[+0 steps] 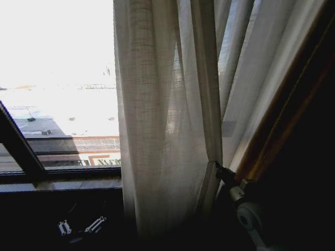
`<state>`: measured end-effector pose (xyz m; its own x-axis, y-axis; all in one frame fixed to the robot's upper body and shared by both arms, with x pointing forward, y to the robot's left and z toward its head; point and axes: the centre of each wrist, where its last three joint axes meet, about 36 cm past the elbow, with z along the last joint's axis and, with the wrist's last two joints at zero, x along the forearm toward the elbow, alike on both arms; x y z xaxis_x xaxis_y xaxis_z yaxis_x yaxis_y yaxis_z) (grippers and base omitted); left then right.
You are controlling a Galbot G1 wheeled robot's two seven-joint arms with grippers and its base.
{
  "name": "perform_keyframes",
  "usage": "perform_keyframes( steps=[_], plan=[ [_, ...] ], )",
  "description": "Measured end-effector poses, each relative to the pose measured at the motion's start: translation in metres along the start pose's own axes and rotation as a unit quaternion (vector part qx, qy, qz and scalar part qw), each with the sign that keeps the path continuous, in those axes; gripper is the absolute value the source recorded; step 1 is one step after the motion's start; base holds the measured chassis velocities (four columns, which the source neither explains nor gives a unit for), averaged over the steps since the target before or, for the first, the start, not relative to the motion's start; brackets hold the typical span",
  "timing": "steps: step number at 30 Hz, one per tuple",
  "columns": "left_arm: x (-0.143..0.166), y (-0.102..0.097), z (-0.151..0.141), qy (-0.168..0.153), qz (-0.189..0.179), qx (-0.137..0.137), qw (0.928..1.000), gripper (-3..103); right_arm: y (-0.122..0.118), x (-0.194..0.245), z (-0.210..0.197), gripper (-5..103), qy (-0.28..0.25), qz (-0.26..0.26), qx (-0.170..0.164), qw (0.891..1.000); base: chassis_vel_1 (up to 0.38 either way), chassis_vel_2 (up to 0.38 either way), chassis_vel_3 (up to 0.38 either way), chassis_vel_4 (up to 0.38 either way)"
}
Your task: Open the curtains by pulling them apart, changing their state from closed to fully open.
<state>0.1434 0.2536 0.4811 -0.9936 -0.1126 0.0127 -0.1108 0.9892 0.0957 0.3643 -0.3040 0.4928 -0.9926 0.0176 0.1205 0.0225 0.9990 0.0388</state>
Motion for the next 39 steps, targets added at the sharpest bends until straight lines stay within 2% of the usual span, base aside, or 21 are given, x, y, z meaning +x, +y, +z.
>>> perform_keyframes(
  steps=[14,23,24,26,27,28,31,34,35,37,38,39],
  plan=[
    [-0.004,-0.001,-0.001,-0.001,0.001,0.003,1.0,100,0.0,0.0,0.003,0,-0.001,0.005,0.002,1.0,-0.315,-0.314,0.324,0.303],
    [-0.002,-0.001,0.0,0.002,0.002,0.002,1.0,100,0.003,0.007,0.008,0,-0.002,0.01,0.01,1.0,-0.008,-0.04,0.03,0.023],
    [-0.002,-0.001,0.0,0.002,0.001,0.002,1.0,100,0.004,0.009,0.008,5,-0.002,0.009,0.011,1.0,0.047,0.027,-0.064,-0.06],
    [-0.002,-0.001,0.0,0.002,0.002,0.002,1.0,100,0.005,0.011,0.008,5,-0.002,0.01,0.011,1.0,0.04,0.027,-0.064,-0.072],
    [-0.002,-0.001,0.0,0.002,0.002,0.002,1.0,100,0.006,0.014,0.008,16,-0.003,0.01,0.011,1.0,0.027,0.03,-0.079,-0.072],
    [-0.002,-0.001,0.0,0.001,0.002,0.002,1.0,100,0.008,0.016,0.007,21,-0.004,0.01,0.011,1.0,0.0,0.0,0.0,0.0],
    [-0.002,0.0,0.0,0.001,0.003,0.003,1.0,100,0.012,0.023,0.005,26,-0.005,0.007,0.011,1.0,0.0,0.0,0.0,0.0],
    [-0.003,0.0,-0.001,-0.001,0.003,0.005,1.0,100,0.019,0.035,0.001,43,-0.009,0.001,0.015,1.0,0.0,0.0,0.0,0.0],
    [-0.003,0.0,-0.001,-0.001,0.003,0.005,1.0,100,0.019,0.035,0.001,43,-0.009,0.001,0.015,1.0,0.0,0.0,0.0,0.0],
    [-0.005,0.0,-0.001,-0.005,0.003,0.01,0.9999,100,0.023,0.044,-0.002,53,-0.011,-0.003,0.021,1.0,0.0,0.0,0.0,0.0],
    [-0.007,0.0,-0.001,-0.006,0.003,0.011,0.9999,100,0.025,0.048,-0.002,53,-0.01,-0.005,0.022,1.0,0.0,0.0,0.0,0.0],
    [-0.009,0.001,-0.001,-0.007,0.002,0.012,0.9999,100,0.027,0.052,-0.003,59,-0.009,-0.007,0.023,1.0,0.0,0.0,0.0,0.0]
  ],
)
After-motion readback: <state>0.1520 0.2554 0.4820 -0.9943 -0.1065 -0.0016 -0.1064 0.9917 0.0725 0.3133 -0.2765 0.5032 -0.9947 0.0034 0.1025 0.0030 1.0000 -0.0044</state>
